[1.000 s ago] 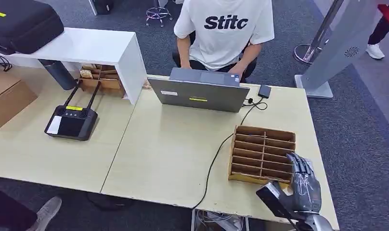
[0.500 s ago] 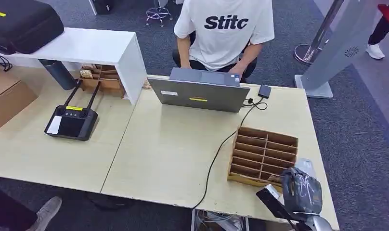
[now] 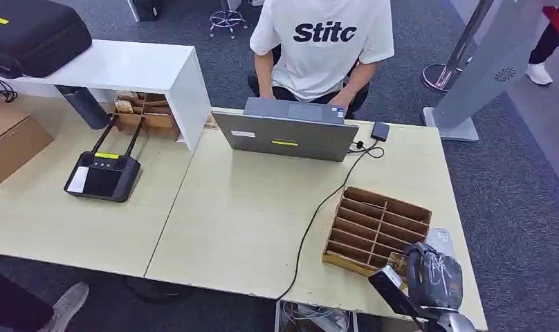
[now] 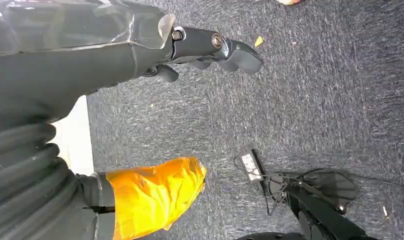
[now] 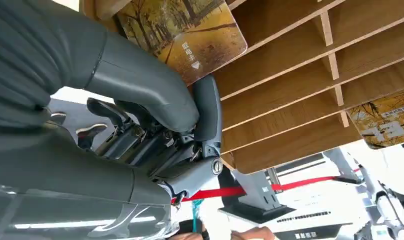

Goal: Pass the card to the sensor for recognition and then transmit it.

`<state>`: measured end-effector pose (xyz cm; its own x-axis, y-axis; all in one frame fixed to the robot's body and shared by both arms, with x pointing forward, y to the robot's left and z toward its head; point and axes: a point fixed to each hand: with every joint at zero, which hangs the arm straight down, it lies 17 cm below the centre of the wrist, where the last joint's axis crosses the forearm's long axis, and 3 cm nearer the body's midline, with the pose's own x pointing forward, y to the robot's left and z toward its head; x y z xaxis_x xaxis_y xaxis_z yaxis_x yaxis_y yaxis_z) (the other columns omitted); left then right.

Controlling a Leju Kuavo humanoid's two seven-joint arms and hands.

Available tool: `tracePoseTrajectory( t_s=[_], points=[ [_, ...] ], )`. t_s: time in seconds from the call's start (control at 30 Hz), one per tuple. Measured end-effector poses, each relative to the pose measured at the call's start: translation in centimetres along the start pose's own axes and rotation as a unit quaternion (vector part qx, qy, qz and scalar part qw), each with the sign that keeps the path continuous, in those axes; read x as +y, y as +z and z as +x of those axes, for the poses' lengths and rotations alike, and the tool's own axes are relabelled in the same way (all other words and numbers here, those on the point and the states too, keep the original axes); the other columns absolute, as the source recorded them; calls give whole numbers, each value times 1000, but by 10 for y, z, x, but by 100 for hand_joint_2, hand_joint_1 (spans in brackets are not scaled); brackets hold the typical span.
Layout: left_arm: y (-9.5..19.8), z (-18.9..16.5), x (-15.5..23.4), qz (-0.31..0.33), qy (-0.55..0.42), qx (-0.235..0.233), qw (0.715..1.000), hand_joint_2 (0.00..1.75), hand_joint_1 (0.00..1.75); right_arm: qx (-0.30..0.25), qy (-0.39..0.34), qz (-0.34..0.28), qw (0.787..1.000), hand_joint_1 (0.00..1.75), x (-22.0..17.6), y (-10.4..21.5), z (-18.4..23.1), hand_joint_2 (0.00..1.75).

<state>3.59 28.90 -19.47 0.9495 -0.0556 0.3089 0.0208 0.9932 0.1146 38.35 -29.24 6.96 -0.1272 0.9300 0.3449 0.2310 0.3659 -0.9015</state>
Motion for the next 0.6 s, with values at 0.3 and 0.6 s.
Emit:
tracePoseTrajectory(
  t_s=[0.3,0.6],
  points=[
    [-1,5,1,2,-4,-10,1000,175,0,-12,-1,-24,1000,175,-14,-7,6,175],
    [-2,6,0,1,-6,-11,1000,175,0,-18,-2,-45,999,175,-30,-15,8,175]
  ],
)
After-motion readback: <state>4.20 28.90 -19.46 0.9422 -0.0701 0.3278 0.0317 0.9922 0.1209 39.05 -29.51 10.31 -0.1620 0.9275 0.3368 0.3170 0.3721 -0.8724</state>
